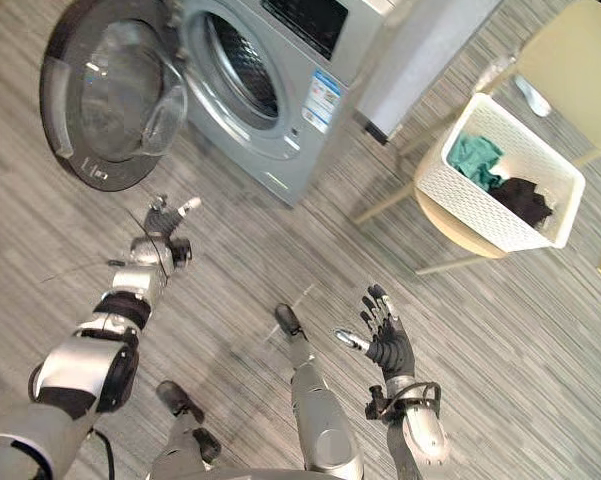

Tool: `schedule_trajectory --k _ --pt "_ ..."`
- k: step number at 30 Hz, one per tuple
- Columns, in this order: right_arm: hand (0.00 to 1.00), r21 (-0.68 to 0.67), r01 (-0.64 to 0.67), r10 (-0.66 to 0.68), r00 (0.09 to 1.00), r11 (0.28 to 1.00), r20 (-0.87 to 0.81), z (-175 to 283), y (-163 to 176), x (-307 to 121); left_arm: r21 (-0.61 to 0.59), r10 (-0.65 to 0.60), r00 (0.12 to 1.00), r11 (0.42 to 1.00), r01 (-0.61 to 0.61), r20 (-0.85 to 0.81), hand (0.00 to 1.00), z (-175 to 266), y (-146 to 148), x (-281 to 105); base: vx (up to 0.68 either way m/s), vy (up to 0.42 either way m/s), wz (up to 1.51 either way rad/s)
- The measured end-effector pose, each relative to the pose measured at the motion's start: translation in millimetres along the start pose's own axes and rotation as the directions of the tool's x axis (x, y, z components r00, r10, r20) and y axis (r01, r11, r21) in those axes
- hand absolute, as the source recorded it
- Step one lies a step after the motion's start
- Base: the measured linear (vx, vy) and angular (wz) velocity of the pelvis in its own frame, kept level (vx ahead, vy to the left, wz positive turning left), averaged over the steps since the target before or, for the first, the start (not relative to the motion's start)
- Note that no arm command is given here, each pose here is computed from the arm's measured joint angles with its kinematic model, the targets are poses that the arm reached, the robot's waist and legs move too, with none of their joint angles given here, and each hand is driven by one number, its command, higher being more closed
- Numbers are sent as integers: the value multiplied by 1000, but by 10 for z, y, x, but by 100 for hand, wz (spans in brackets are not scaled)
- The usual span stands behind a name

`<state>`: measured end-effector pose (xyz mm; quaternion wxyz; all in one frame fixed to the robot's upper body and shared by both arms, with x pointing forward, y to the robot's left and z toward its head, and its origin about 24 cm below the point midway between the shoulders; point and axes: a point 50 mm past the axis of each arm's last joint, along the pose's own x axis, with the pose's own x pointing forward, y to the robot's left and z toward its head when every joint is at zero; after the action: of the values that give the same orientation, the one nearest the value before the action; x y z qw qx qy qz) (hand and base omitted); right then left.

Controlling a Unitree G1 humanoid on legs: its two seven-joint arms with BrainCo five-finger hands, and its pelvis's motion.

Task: Pick up the laundry basket with both hands and put the clothes into the washing machine.

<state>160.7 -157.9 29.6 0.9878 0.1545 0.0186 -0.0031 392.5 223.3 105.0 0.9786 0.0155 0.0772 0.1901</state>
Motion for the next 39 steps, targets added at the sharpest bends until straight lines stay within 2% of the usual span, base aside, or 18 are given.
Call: schedule_trajectory --k 3,4,5,6,8,10,11,12,14,17,19,26,30,32,39 --pt "0 88 32 -41 994 996 97 169 112 -65 -177 38 997 984 -26 65 0 399 28 55 42 -72 -6" --pt "0 114 26 -41 990 993 136 234 164 -72 -276 55 992 961 -22 114 0 630 55 59 0 0 0" --pt "0 125 24 -43 988 992 151 260 188 -74 -307 43 989 952 2 139 0 736 29 51 28 0 9" --pt "0 143 21 -48 981 989 188 333 224 -77 -373 11 983 926 59 183 0 866 -168 -24 20 18 7" --pt "0 166 23 -58 977 986 204 360 262 -68 -416 8 969 904 98 247 0 1010 -235 -88 -1 22 16" --pt "0 214 34 -79 974 976 210 359 300 -64 -469 69 948 878 90 312 0 1333 -36 -82 -61 -7 24" --pt "0 230 42 -95 970 972 222 377 307 -57 -525 140 924 848 74 356 0 1611 211 -91 -93 -25 24" --pt "0 238 50 -105 969 970 224 383 308 -59 -547 171 911 835 68 375 0 1735 327 -105 -122 -21 20" --pt "0 250 70 -127 967 966 220 381 302 -60 -648 284 876 760 43 391 0 2027 707 -170 -98 0 -2" --pt "0 241 79 -133 967 967 219 384 280 -65 -718 379 855 696 -10 355 0 2017 1003 -196 -66 8 -23" --pt "0 236 89 -143 964 968 222 389 262 -68 -714 394 849 699 -28 352 0 1970 1055 -201 -34 28 -32" --pt "0 121 99 -124 966 988 225 420 133 -85 -774 474 841 623 -110 262 0 1615 1392 -185 -21 26 -3" --pt "0 59 100 -112 967 993 231 445 70 -87 -766 494 847 617 -180 199 0 1325 1474 -150 -49 25 26" --pt "0 43 99 -106 968 994 229 448 48 -88 -747 487 852 636 -195 192 0 1245 1425 -132 -68 66 34" --pt "0 13 90 -91 978 996 187 370 5 -85 -721 419 888 674 -164 190 0 1146 1207 -83 -39 43 11"
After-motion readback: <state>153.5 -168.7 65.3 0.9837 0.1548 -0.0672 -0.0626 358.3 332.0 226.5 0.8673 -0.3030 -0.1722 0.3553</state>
